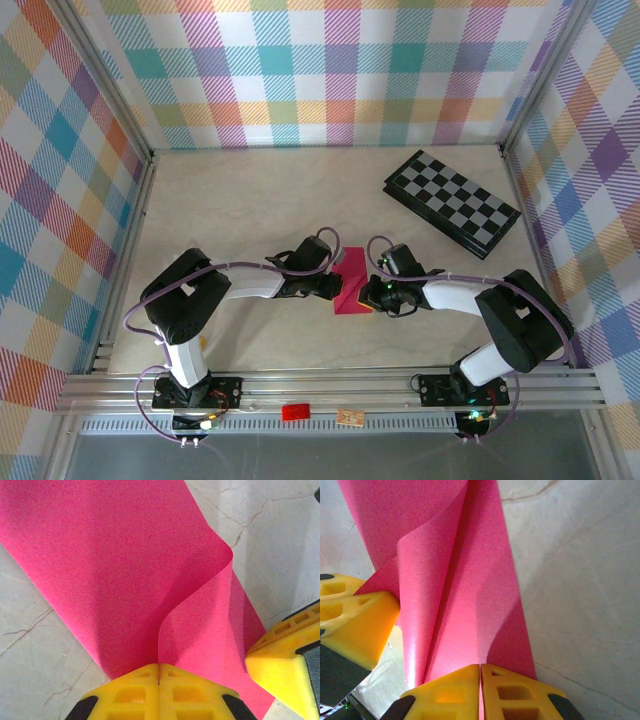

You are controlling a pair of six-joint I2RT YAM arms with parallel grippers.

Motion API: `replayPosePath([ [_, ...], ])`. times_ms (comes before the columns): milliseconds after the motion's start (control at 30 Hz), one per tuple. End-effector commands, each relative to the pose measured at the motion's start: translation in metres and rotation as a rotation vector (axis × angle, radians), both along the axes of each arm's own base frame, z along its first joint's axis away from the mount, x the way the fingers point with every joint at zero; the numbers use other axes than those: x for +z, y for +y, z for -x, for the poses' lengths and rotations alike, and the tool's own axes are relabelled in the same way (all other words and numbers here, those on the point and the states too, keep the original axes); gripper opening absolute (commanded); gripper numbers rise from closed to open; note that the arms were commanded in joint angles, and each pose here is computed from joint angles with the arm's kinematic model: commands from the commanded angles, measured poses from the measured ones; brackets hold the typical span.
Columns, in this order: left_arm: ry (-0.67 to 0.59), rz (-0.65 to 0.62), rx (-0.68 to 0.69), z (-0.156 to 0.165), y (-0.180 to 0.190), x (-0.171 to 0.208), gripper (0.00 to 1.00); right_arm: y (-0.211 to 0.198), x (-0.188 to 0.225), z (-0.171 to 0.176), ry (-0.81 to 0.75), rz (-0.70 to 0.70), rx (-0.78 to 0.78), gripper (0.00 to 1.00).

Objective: Fold a paper plane with a square sheet of paper (pick it up from the middle)

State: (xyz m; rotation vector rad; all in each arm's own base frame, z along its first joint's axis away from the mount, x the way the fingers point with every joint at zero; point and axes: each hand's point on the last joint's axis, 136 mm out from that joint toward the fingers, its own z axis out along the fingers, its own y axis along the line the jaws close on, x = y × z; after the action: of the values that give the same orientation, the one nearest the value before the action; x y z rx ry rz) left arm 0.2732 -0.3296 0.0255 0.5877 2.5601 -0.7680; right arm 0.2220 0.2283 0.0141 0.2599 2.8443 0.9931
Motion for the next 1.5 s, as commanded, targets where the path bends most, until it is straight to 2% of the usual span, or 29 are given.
replayPosePath([
  [0,-0.025,-0.014,0.002,-0.007,0.002,0.005,0.06,-0.012,-0.014,0.012,0.053,0.062,0.004,0.12],
  [400,-0.04,0.001,-0.008,-0.009,-0.002,0.008,0.07,-0.012,-0.015,0.013,0.056,0.065,0.008,0.12],
  [1033,-0.019,-0.034,-0.004,-0.006,0.005,-0.007,0.08,-0.012,-0.014,0.013,0.053,0.064,0.009,0.13],
  [1467,0.011,-0.076,0.003,0.004,0.017,-0.024,0.07,0.003,0.02,-0.008,-0.04,-0.015,0.004,0.16],
])
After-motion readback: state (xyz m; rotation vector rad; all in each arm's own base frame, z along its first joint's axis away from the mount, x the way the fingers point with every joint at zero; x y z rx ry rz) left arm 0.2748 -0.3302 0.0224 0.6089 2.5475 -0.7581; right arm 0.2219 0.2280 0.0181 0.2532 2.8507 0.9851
